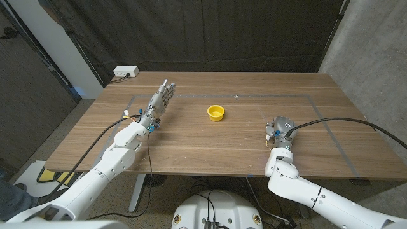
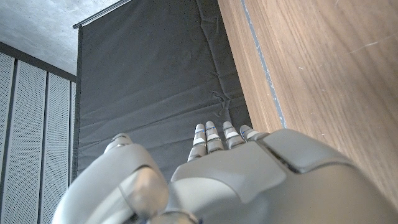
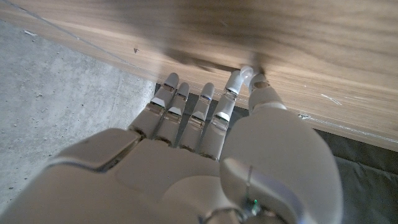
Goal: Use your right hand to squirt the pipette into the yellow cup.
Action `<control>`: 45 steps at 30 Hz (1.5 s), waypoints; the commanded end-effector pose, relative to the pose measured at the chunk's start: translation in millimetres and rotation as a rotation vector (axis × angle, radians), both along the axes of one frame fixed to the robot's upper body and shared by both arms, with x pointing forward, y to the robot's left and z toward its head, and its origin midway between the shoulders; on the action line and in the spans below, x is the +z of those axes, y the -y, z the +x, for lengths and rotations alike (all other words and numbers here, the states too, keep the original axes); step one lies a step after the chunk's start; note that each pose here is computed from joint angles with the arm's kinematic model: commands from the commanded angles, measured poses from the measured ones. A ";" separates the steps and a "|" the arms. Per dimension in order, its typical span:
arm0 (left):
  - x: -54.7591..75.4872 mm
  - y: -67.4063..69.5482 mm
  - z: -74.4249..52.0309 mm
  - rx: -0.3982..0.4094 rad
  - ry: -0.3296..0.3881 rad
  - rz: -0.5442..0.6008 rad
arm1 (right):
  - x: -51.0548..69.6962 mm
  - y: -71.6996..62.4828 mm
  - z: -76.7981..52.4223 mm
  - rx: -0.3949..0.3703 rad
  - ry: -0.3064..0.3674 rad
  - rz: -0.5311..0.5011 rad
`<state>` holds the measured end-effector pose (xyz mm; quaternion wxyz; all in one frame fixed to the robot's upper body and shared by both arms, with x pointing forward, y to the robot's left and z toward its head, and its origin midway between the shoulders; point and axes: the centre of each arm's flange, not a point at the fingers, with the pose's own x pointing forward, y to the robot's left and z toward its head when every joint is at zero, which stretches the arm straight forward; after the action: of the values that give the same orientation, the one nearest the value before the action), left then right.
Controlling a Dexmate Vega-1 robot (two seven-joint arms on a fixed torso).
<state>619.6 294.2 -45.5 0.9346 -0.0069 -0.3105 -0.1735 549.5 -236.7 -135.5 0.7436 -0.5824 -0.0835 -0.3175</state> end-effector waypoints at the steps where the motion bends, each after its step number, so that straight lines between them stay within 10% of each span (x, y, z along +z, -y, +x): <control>1: -0.2 0.8 0.3 0.004 -0.004 -0.002 | -1.6 2.3 2.4 -0.012 0.013 0.006; 45: 8.9 6.4 -11.5 0.020 0.002 0.028 | 82.2 3.6 -66.7 0.141 0.309 -0.167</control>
<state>611.9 289.9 -39.1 0.9360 0.0020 -0.3093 -0.1678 504.6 -240.7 -73.9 0.7164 -0.5656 -0.2122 -0.3490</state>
